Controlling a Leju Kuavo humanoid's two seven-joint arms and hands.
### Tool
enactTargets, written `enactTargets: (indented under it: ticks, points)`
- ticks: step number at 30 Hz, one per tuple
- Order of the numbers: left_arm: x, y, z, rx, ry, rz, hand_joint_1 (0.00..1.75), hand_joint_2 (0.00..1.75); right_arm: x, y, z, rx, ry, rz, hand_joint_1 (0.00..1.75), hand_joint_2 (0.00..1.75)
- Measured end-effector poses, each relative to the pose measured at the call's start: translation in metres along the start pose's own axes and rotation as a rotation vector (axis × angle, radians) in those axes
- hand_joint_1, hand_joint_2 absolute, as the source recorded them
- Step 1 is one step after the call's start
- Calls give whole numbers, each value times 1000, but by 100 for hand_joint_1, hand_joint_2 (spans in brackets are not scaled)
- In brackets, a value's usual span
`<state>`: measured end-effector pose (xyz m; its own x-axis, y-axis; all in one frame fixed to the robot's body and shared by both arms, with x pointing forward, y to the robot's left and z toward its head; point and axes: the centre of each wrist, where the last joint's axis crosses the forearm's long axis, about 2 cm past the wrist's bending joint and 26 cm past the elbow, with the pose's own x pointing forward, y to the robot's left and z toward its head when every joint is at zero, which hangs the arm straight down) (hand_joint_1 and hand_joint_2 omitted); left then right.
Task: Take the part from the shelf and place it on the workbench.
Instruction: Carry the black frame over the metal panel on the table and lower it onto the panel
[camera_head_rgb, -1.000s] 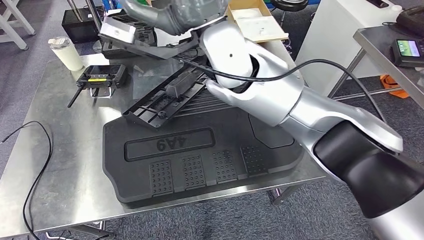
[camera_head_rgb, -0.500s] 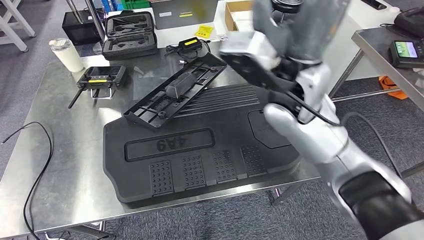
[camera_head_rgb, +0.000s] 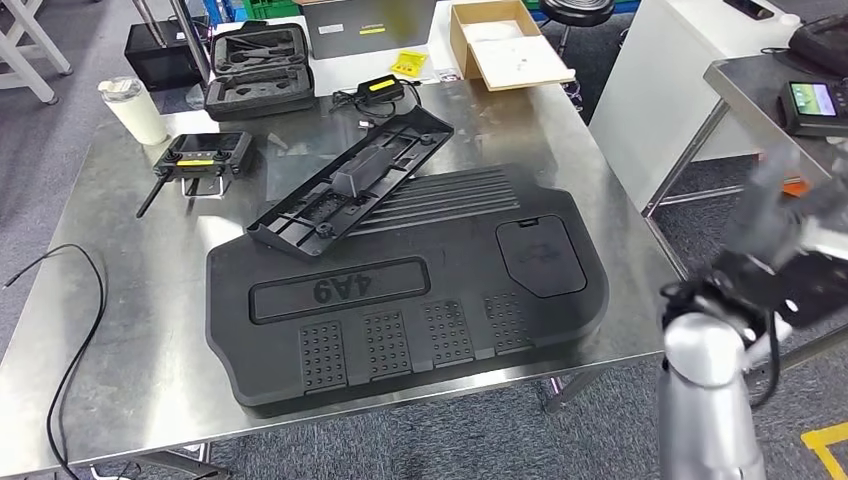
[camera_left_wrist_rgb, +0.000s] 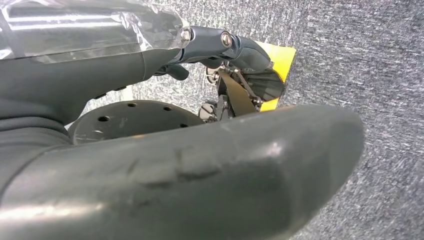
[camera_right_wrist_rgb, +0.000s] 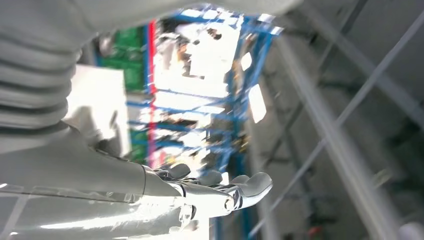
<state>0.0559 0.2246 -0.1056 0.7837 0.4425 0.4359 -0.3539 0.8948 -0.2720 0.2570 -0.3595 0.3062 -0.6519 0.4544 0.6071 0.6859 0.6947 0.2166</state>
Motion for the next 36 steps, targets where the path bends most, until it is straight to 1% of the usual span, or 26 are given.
enactTargets:
  ticks: [3, 7, 11, 13, 15, 19, 24, 27, 31, 36]
  points:
    - [1, 0, 0, 5, -9, 13, 0, 0, -14, -34, 20, -102, 73, 13, 0, 175]
    - [1, 0, 0, 6, -12, 20, 0, 0, -25, -71, 44, -244, 143, 38, 0, 175]
    - [1, 0, 0, 5, -12, 21, 0, 0, -30, -98, 70, -373, 226, 57, 0, 175]
    - [1, 0, -1, 3, -11, 18, 0, 0, -33, -107, 82, -422, 268, 71, 0, 175]
    - [2, 0, -1, -1, -11, 17, 0, 0, -35, -113, 92, -459, 323, 72, 0, 175]
    - [2, -1, -1, -12, -12, 24, 0, 0, -42, -119, 111, -521, 471, 26, 0, 175]
    - [2, -1, -1, -20, -7, 28, 0, 0, -52, -120, 130, -561, 573, 18, 0, 175]
    - [2, -1, -1, -37, 15, 30, 0, 0, -61, -121, 146, -583, 657, 27, 0, 175]
    - [3, -2, -1, -47, 57, 31, 0, 0, -78, -126, 175, -596, 804, 80, 0, 175]
    - [3, -2, -1, -35, 76, 27, 0, 0, -99, -137, 223, -641, 1022, 128, 0, 175]
